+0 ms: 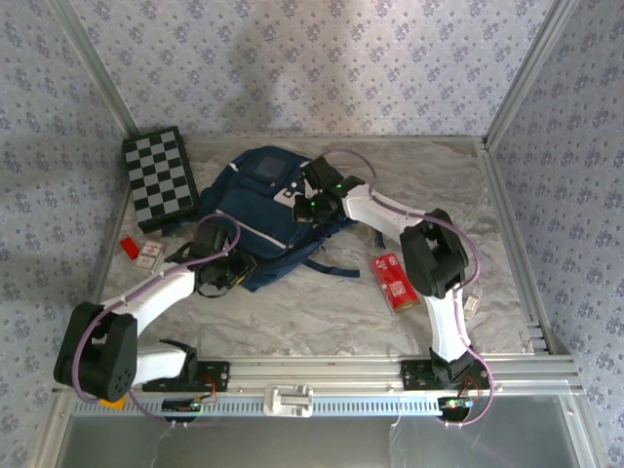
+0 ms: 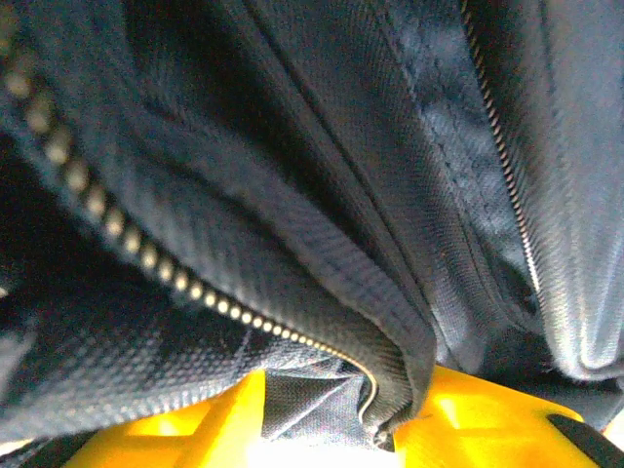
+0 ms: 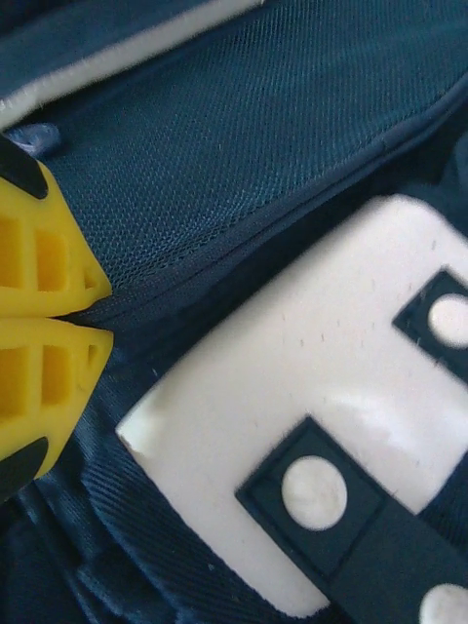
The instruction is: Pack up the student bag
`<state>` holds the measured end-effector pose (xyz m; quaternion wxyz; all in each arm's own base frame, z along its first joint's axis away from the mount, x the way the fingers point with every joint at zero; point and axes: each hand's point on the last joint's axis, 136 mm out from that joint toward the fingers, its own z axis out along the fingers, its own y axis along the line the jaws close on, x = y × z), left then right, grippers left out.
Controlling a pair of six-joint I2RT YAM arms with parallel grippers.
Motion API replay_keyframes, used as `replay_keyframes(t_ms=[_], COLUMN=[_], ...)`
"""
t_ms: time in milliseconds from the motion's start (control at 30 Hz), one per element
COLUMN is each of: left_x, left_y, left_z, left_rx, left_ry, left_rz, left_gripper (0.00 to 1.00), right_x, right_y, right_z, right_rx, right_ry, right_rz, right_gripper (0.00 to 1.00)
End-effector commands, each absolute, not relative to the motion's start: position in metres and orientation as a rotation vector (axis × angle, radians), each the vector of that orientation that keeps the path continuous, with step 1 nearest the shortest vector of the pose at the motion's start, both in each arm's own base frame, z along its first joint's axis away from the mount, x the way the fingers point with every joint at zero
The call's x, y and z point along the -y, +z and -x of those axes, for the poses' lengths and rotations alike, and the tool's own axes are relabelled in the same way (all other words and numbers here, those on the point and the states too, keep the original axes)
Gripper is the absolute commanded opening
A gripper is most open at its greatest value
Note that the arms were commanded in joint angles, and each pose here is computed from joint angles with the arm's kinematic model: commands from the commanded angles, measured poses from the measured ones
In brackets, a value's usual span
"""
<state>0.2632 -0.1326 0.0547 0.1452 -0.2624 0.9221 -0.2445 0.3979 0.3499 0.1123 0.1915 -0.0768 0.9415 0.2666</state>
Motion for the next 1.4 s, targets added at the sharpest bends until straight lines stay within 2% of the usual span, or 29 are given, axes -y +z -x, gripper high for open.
replay_keyframes(t_ms=[0, 333, 500, 633, 767, 867, 1067, 1200, 1367], left_x=[0.116, 0.101, 0.096, 0.097, 0.119, 0.14, 0.188, 0.189, 0.177], left_y=[0.066, 0.103, 0.126, 0.142, 0.154, 0.158, 0.132, 0.118, 0.131], left_z=[-0.295, -0.351, -0.337, -0.306, -0.276, -0.263, -0.256, -0.278, -0.316], left_rx=[-2.579, -2.487, -2.483, -2.439, -2.413, -2.382, -2.38, -2.406, -2.336], left_ry=[-0.617, -0.56, -0.534, -0.544, -0.557, -0.585, -0.7, -0.683, -0.646], left_rz=[0.734, 0.633, 0.528, 0.523, 0.474, 0.456, 0.431, 0.438, 0.38], left_gripper=[0.38, 0.39, 0.62, 0.71, 0.87, 0.94, 0.93, 0.91, 0.86], right_x=[-0.346, -0.372, -0.372, -0.361, -0.361, -0.357, -0.348, -0.334, -0.326], right_y=[0.168, 0.196, 0.194, 0.191, 0.214, 0.227, 0.238, 0.231, 0.233], right_z=[-0.391, -0.38, -0.383, -0.385, -0.383, -0.384, -0.391, -0.385, -0.377], right_rx=[-2.522, -2.399, -2.4, -2.363, -2.306, -2.25, -2.221, -2.241, -2.237], right_ry=[0.882, 1.039, 1.017, 1.067, 1.117, 1.132, 1.104, 0.981, 0.971], right_rz=[0.16, 0.06, -0.044, -0.188, -0.23, -0.286, -0.324, -0.325, -0.339], right_gripper=[0.0, 0.0, 0.0, 0.0, 0.0, 0.0, 0.0, 0.0, 0.0])
